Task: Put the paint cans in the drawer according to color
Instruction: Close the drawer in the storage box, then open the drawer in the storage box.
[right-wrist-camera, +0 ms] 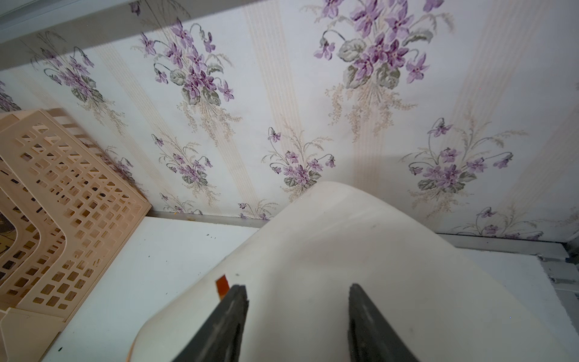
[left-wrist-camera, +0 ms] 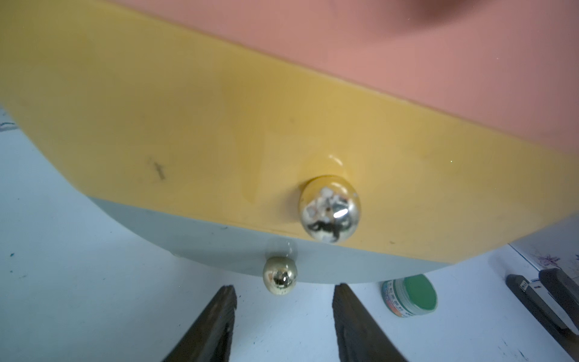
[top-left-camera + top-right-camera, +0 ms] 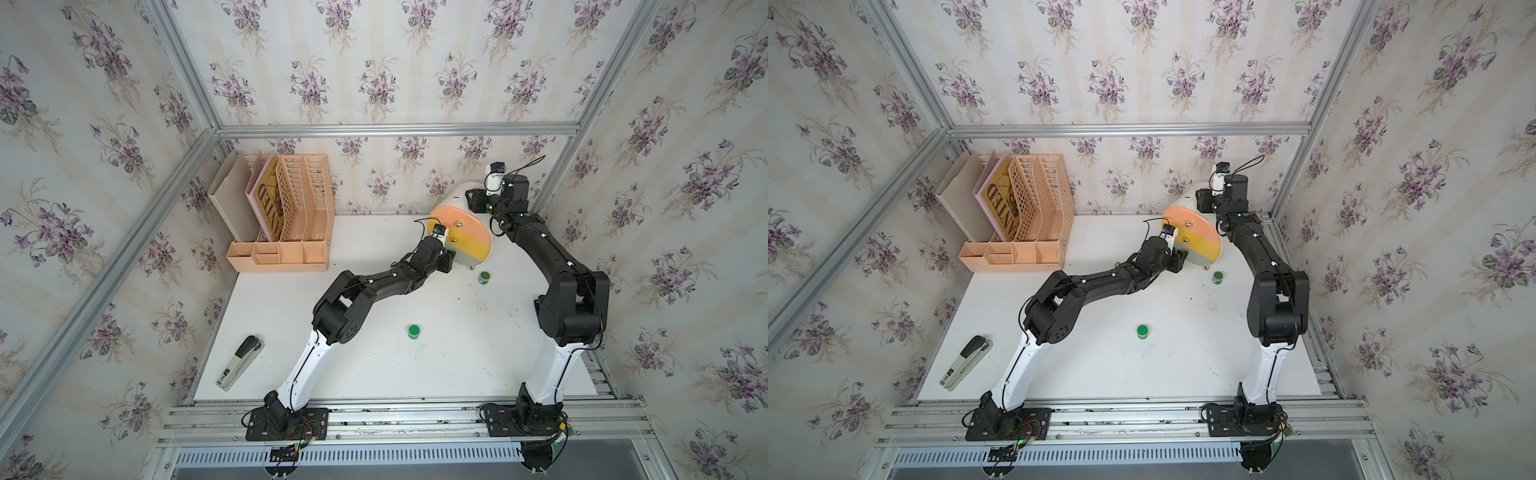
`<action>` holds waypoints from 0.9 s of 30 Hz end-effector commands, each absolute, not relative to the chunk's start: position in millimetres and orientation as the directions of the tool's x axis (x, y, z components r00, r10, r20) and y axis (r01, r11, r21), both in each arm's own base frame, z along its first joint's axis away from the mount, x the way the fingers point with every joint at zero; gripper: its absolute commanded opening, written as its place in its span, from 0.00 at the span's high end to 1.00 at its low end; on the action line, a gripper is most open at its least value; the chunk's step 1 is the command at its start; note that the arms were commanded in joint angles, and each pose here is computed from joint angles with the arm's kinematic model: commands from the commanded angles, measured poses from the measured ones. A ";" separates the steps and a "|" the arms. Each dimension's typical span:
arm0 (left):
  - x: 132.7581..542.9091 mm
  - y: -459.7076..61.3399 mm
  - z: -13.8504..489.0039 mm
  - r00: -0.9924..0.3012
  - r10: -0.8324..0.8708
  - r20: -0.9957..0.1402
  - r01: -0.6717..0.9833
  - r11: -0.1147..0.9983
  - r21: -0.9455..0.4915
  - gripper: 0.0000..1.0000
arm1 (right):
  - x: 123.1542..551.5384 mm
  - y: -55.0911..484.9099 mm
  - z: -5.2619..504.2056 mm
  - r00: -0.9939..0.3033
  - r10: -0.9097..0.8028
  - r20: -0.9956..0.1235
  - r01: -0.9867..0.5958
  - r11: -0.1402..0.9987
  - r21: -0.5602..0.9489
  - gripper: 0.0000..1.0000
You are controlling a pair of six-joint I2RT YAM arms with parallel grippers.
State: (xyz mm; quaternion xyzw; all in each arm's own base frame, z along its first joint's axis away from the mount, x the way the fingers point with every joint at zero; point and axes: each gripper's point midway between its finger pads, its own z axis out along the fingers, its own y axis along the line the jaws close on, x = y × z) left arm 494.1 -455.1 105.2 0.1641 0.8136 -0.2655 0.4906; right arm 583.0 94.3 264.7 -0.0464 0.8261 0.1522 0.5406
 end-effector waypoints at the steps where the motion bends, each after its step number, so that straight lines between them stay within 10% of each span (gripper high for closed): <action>1: 496.4 -454.6 114.8 -0.462 -0.063 -0.885 0.513 0.795 -0.324 0.45 | 567.0 95.6 225.1 -0.557 0.089 -0.826 -0.209 0.947 0.243 0.45; 27: 509.6 -468.1 79.8 -0.547 -0.155 -0.823 0.457 0.768 -0.448 0.46 | 567.6 96.1 222.6 -0.563 0.093 -0.821 -0.211 0.945 0.252 0.45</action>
